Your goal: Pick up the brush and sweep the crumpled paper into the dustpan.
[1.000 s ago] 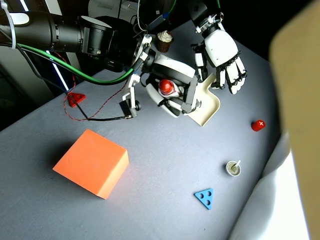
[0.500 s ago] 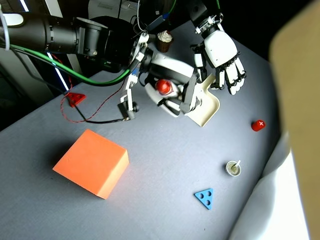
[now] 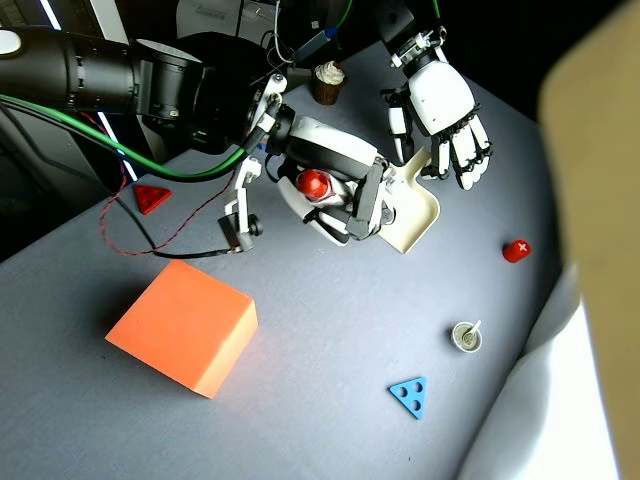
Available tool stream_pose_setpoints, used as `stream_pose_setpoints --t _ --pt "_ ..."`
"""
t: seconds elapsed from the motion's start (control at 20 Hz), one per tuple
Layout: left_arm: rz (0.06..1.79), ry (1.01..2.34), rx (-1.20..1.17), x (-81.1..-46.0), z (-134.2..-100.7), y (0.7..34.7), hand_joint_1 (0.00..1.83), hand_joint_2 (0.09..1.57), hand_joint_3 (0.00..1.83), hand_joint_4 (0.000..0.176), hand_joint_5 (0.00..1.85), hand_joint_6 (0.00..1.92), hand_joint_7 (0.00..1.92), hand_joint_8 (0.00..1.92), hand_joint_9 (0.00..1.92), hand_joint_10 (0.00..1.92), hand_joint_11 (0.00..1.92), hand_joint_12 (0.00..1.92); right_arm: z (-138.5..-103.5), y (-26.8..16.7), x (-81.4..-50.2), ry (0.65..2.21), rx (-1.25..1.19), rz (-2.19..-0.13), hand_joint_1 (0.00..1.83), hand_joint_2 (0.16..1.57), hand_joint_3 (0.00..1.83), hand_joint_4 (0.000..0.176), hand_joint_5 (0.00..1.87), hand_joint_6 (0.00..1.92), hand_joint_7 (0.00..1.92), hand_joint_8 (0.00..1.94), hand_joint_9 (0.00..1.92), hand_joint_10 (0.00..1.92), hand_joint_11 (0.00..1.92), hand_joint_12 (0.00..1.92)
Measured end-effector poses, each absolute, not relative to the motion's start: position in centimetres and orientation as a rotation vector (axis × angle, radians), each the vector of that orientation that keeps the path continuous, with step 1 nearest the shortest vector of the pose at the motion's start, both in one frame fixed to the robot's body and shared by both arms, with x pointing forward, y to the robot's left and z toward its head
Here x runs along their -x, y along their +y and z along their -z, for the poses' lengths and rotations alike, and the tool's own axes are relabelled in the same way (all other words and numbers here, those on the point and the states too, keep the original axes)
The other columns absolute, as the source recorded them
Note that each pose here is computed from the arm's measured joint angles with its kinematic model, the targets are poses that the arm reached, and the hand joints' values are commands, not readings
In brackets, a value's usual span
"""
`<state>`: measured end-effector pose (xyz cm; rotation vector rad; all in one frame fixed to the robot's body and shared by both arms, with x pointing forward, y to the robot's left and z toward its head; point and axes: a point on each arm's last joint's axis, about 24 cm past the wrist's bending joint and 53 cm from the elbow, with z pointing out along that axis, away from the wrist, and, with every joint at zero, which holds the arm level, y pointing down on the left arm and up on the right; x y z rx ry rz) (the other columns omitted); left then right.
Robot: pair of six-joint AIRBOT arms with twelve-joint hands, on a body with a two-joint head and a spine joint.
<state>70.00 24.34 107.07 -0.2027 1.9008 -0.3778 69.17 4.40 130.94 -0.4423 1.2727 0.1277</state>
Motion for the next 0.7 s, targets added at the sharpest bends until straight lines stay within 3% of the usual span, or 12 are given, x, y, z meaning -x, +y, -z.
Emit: stream_pose_setpoints --t 0.4,0.55,0.6,0.7 --pt "0.376 1.895 0.212 -70.1 -107.2 24.5 1.02 1.23 0.0 0.0 0.76 1.32 0.23 0.0 0.2 0.0 0.0 0.53 -130.1 -2.2 -67.6 1.285 0.35 -0.177 1.19 1.3 0.0 0.0 0.89 1.92 1.11 1.94 1.23 1.92 1.4 1.92" --pt "0.38 1.895 0.206 -70.0 -107.2 24.3 1.05 1.21 0.0 0.0 0.8 1.25 0.26 0.01 0.23 0.01 0.0 0.61 -130.3 -5.3 -66.9 1.268 0.314 -0.15 1.16 1.31 0.0 0.0 0.87 1.92 1.09 1.94 1.21 1.92 1.38 1.92" --pt "0.379 1.895 0.212 -70.0 -107.2 24.4 1.04 1.22 0.0 0.0 0.78 1.28 0.25 0.0 0.22 0.0 0.0 0.58 -130.0 -6.3 -66.9 1.28 0.3 -0.14 1.16 1.31 0.0 0.0 0.8 1.92 1.08 1.94 1.21 1.92 1.37 1.92" --pt "0.377 1.89 0.218 -70.0 -107.3 24.5 1.01 1.23 0.0 0.0 0.76 1.32 0.25 0.0 0.19 0.01 0.0 0.48 -129.4 -8.4 -66.7 1.325 0.247 -0.135 1.18 1.31 0.0 0.0 0.86 1.92 1.08 1.94 1.21 1.92 1.37 1.92"
